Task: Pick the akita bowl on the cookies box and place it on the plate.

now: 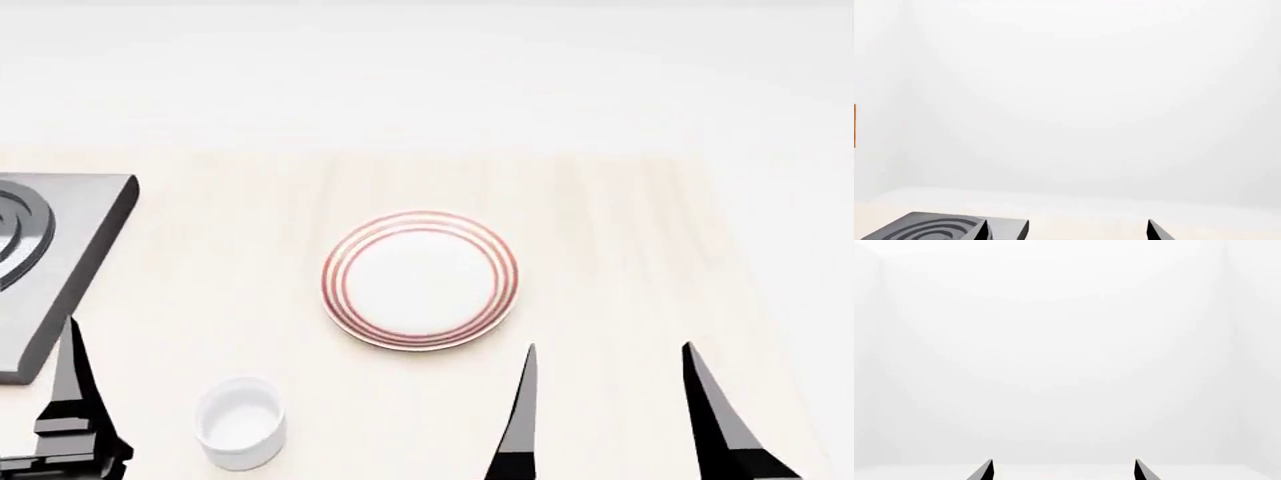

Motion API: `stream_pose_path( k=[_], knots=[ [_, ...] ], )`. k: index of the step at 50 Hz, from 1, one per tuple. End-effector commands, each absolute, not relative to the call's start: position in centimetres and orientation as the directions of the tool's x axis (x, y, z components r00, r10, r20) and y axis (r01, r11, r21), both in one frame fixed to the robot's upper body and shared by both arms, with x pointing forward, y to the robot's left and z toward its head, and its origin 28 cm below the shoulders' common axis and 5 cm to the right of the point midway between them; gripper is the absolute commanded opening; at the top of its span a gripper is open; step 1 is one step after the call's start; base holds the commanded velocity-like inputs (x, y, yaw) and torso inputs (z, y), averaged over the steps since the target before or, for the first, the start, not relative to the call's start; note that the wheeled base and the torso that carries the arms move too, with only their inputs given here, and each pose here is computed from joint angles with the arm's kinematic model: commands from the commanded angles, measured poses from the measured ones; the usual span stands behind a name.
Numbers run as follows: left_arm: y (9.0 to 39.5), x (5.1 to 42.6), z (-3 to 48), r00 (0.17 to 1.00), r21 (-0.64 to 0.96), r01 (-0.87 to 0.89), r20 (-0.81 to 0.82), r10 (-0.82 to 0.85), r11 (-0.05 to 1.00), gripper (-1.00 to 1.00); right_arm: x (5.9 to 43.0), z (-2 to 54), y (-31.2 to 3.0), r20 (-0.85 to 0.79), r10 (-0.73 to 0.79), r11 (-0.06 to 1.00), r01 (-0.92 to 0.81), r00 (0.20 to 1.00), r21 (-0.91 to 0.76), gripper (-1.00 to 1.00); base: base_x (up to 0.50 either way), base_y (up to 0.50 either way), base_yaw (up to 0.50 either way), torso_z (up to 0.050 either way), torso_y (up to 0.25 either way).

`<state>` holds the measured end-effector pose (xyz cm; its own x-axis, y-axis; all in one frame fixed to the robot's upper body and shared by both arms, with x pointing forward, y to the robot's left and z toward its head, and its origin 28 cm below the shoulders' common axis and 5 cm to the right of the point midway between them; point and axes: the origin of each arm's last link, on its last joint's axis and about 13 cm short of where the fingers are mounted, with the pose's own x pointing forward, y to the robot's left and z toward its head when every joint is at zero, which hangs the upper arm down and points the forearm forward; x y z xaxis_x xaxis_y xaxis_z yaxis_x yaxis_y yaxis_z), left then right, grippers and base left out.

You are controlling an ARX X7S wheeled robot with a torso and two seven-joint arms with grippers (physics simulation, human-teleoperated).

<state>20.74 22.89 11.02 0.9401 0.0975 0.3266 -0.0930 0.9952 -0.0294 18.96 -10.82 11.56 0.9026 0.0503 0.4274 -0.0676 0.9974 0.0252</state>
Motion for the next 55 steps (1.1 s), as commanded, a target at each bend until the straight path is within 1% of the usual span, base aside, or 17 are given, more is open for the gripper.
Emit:
stream_pose_path(
  k=[1, 29, 33, 35, 36, 42, 47, 55],
  knots=[
    [23.1, 20.4, 11.2, 0.935, -0.081, -0.045, 0.347, 0.070, 0.996, 1.00, 19.0, 11.4, -10.7, 0.450, 0.016, 1.000, -0.025, 0.893, 0.014, 1.00, 0.00, 0.00, 0.00, 0.050, 0.000],
    [23.3, 20.5, 11.3, 0.936, -0.075, -0.030, 0.348, 0.054, 0.997, 1.00, 19.0, 11.2, -10.7, 0.446, 0.031, 0.999, -0.034, 0.895, -0.002, 1.00, 0.00, 0.00, 0.00, 0.050, 0.000],
    [23.3, 20.6, 11.4, 0.943, -0.093, -0.040, 0.327, 0.069, 0.995, 1.00, 19.0, 11.3, -10.8, 0.441, 0.033, 0.999, -0.038, 0.897, 0.002, 1.00, 0.00, 0.00, 0.00, 0.050, 0.000],
    [23.4, 20.8, 11.4, 0.954, -0.107, -0.067, 0.285, 0.096, 0.992, 1.00, 19.1, 11.4, -10.9, 0.436, 0.035, 0.999, -0.043, 0.899, 0.010, 1.00, 0.00, 0.00, 0.00, 0.045, 0.000],
    [23.4, 20.9, 11.5, 0.949, -0.118, -0.053, 0.304, 0.086, 0.992, 1.00, 19.1, 11.5, -10.9, 0.435, 0.033, 0.999, -0.042, 0.900, 0.011, 1.00, 0.00, 0.00, 0.00, 0.000, 0.000],
    [23.3, 20.7, 11.5, 0.954, -0.120, -0.004, 0.297, 0.040, 0.993, 1.00, 19.2, 12.4, -11.7, 0.437, 0.041, 0.999, -0.042, 0.899, -0.006, 1.00, 0.00, 0.00, 0.00, 0.000, 0.000],
    [23.5, 20.9, 11.6, 0.953, -0.124, -0.010, 0.299, 0.047, 0.992, 1.00, 18.9, 13.2, -12.2, 0.436, 0.051, 0.999, -0.043, 0.898, -0.029, 1.00, 0.00, 0.00, 0.00, 0.000, 0.000],
    [23.7, 20.8, 11.9, 0.945, -0.122, -0.030, 0.320, 0.068, 0.992, 1.00, 18.6, 13.8, -12.5, 0.451, 0.050, 0.998, -0.030, 0.891, -0.053, 1.00, 0.00, 0.00, 0.00, 0.000, -0.232]
  ],
)
